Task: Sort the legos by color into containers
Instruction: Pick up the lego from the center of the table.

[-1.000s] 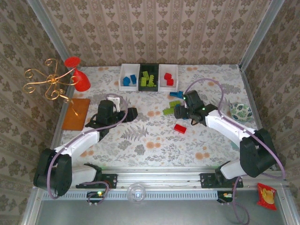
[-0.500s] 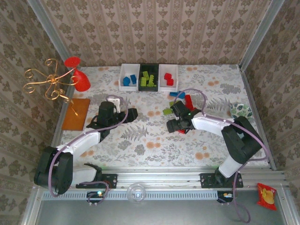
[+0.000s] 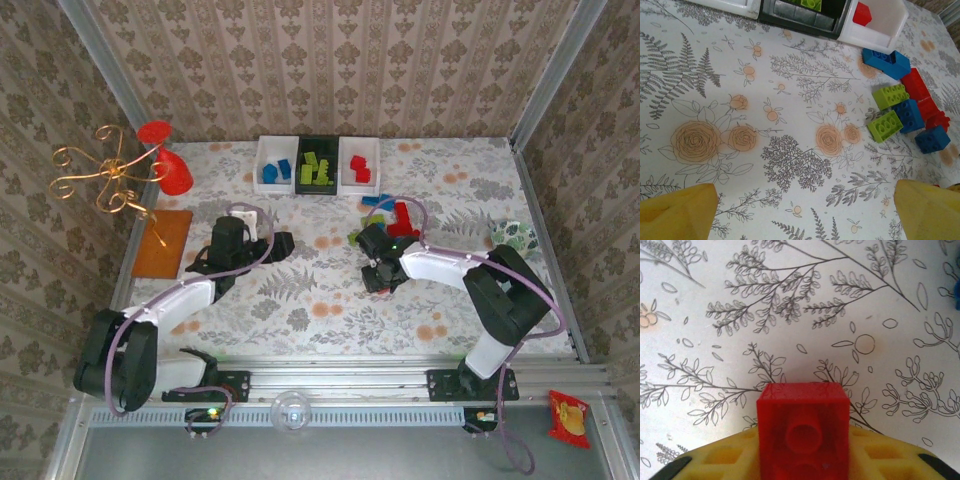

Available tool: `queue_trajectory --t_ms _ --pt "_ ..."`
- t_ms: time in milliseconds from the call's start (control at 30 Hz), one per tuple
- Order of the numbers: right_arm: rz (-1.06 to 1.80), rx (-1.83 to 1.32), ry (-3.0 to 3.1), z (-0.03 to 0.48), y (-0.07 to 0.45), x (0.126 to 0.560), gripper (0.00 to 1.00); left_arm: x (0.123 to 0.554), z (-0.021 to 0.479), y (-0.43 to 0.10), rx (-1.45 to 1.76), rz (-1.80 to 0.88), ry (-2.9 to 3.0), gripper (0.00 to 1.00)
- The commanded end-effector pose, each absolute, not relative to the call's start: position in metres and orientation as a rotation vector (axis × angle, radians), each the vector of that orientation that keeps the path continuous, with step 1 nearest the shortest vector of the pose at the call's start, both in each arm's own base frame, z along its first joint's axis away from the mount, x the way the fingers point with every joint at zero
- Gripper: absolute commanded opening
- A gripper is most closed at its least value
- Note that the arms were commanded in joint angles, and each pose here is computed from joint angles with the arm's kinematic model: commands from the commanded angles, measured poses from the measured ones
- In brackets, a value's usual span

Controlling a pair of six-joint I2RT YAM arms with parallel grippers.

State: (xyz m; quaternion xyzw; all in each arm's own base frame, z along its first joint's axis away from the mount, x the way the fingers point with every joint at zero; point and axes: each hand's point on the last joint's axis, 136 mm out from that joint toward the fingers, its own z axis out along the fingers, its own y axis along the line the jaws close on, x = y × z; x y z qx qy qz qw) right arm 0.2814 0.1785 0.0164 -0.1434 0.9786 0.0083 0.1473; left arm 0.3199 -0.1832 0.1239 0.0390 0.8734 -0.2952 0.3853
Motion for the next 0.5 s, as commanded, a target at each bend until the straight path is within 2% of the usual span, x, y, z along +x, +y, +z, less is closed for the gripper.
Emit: queue_trajectory --t_ms 0,167,300,467 --pt "0.044 -0.395 2.793 0.033 0.182 0.284 0.34 0.32 0.127 -0.189 0.124 -0.779 2.215 0.92" --pt "0.209 -0.309 2.602 0.081 0.206 0.338 0.31 0.319 0.128 -0.19 0.132 -0.78 2.213 0.92" --pt "0.361 -0.142 2.427 0.123 0.212 0.402 0.31 0.318 0.129 -0.195 0.172 -0.804 2.21 0.92" --pt "0.398 0.042 2.308 0.145 0.202 0.484 0.32 0.315 0.129 -0.215 0.268 -0.908 2.217 0.93"
